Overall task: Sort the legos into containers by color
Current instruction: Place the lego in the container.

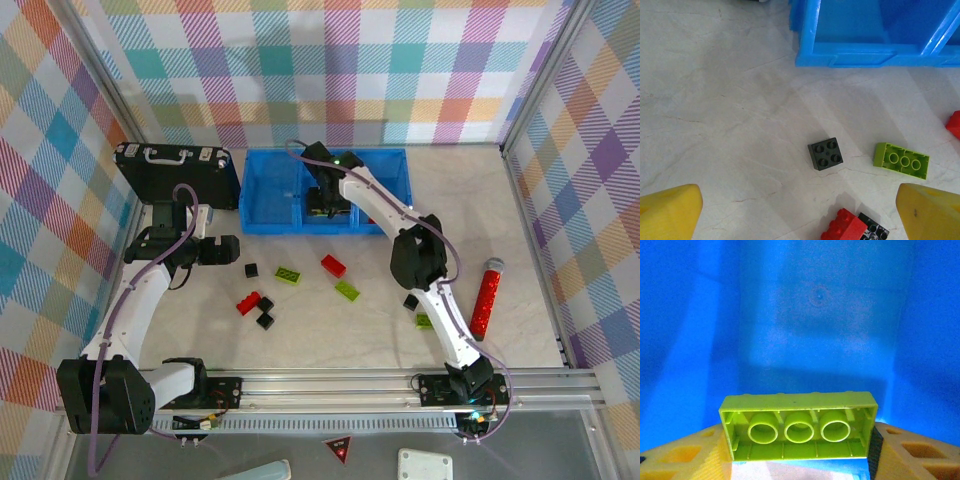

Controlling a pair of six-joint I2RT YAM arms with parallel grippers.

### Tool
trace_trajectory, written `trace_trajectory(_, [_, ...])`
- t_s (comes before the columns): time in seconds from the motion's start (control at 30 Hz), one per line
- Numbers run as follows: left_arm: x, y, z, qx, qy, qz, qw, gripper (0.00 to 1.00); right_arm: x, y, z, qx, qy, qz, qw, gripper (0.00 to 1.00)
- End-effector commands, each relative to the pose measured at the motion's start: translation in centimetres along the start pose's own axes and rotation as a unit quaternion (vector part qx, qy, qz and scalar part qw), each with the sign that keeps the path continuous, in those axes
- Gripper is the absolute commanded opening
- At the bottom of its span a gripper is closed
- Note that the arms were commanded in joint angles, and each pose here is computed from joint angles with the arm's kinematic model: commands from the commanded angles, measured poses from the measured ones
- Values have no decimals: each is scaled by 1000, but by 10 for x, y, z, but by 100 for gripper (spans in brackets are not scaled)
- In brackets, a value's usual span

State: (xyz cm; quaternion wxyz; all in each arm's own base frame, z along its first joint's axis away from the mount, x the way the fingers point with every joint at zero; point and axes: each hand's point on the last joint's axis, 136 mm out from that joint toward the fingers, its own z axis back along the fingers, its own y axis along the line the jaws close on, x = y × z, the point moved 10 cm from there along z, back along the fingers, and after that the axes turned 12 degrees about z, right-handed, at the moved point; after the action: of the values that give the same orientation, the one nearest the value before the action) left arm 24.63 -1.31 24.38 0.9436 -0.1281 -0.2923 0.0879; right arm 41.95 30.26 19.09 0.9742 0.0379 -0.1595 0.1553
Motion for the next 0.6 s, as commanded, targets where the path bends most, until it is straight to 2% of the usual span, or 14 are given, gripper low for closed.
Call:
trace_trajectory(0.0, [4, 2, 3, 1, -6, -3, 1000, 99, 0, -5, -11, 4, 17, 6, 1000, 64])
trace_trajectory(0.33, [3, 2, 6, 5, -10, -6, 1000, 99, -1, -1, -37, 14, 24, 8, 1000, 67])
trace_trajectory(0.57, [4, 2, 5, 3, -9, -6, 1000, 99, 1, 0, -33, 18, 19, 3, 1000, 70])
